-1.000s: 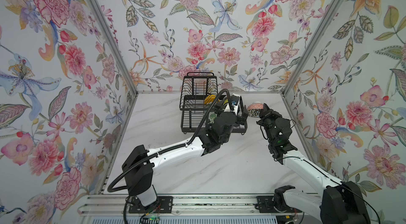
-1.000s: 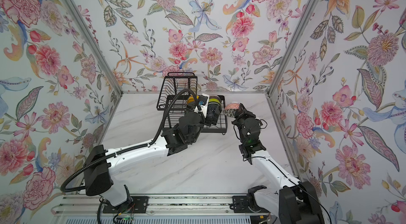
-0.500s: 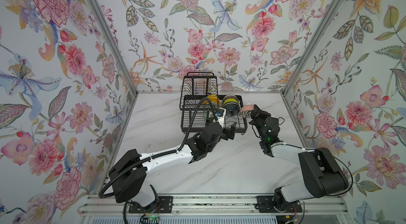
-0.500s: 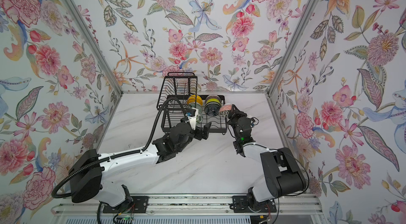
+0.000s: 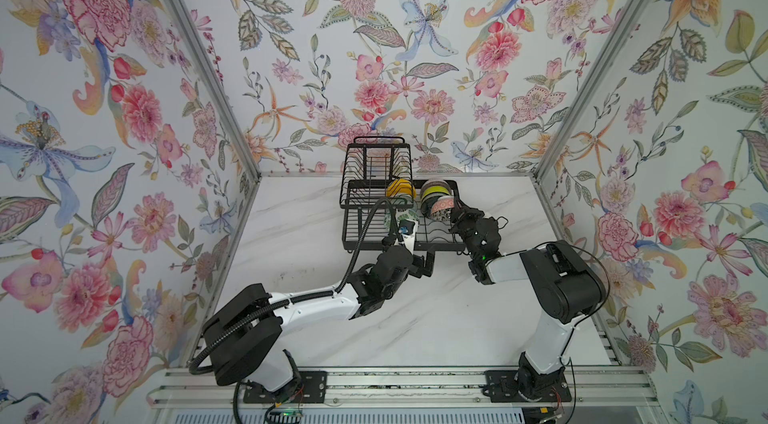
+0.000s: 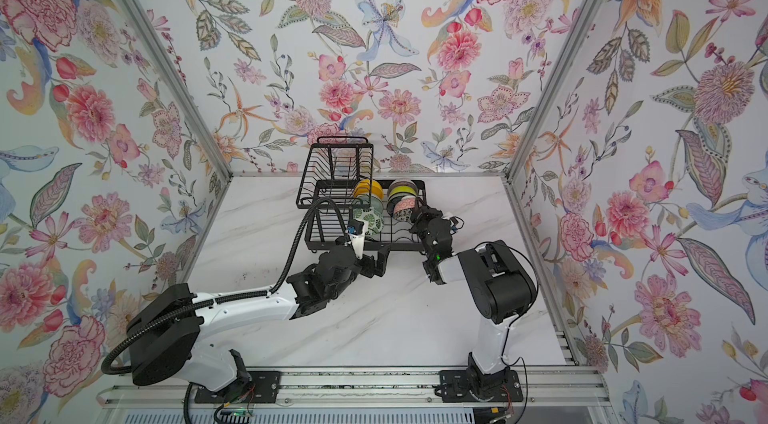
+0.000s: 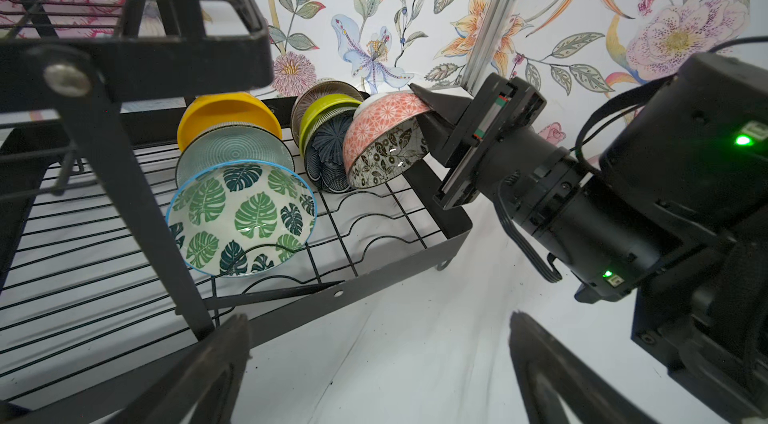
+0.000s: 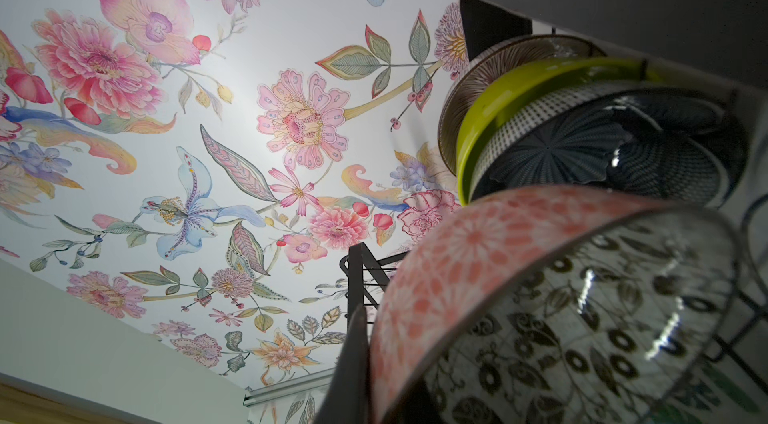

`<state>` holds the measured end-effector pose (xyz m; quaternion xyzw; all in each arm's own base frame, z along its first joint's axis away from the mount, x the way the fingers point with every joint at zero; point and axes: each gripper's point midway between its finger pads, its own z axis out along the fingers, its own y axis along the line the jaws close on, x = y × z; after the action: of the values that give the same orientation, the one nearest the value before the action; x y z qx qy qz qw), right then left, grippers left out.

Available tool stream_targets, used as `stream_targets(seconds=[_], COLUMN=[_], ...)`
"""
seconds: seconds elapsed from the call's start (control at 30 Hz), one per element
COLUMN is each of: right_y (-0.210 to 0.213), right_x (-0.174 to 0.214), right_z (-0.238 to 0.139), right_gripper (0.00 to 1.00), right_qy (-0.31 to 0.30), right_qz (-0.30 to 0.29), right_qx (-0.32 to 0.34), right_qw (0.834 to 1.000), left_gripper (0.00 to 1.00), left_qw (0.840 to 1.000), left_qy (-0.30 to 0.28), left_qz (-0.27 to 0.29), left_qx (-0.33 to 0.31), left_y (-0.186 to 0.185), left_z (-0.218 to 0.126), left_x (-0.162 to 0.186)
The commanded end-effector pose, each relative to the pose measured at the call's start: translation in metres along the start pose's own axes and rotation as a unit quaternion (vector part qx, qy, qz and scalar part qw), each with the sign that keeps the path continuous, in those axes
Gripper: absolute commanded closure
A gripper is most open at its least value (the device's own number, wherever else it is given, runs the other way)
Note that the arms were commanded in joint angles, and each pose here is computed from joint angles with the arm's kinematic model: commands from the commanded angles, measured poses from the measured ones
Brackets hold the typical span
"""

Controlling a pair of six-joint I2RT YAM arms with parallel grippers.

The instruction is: Load the bowls into the dish rack

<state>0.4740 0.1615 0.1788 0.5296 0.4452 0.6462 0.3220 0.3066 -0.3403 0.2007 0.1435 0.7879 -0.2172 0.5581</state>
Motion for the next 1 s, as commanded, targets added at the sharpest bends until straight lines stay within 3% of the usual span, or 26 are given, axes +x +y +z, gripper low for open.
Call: stream_targets(seconds=[0.0,0.97], right_y=[0.028,-0.021], right_x=[0.019,0.007], right_z=[0.008,0.023], right_gripper=[1.00,1.00], right_qy=[0.025,-0.006], right_qz=[0.023,0.055], right_qx=[-0.064,-0.067], right_qw=[0.997,0.996], left_gripper=[0.01,0.01], left_qw=[1.000,1.000], left_qy=[-0.014,0.003], left_qz=[-0.014,-0.013], left_qx=[-0.005,-0.006], left_y=[0.011,0.034], left_z=[-0.006,-0.010], left_x=[-0.010,-0.011])
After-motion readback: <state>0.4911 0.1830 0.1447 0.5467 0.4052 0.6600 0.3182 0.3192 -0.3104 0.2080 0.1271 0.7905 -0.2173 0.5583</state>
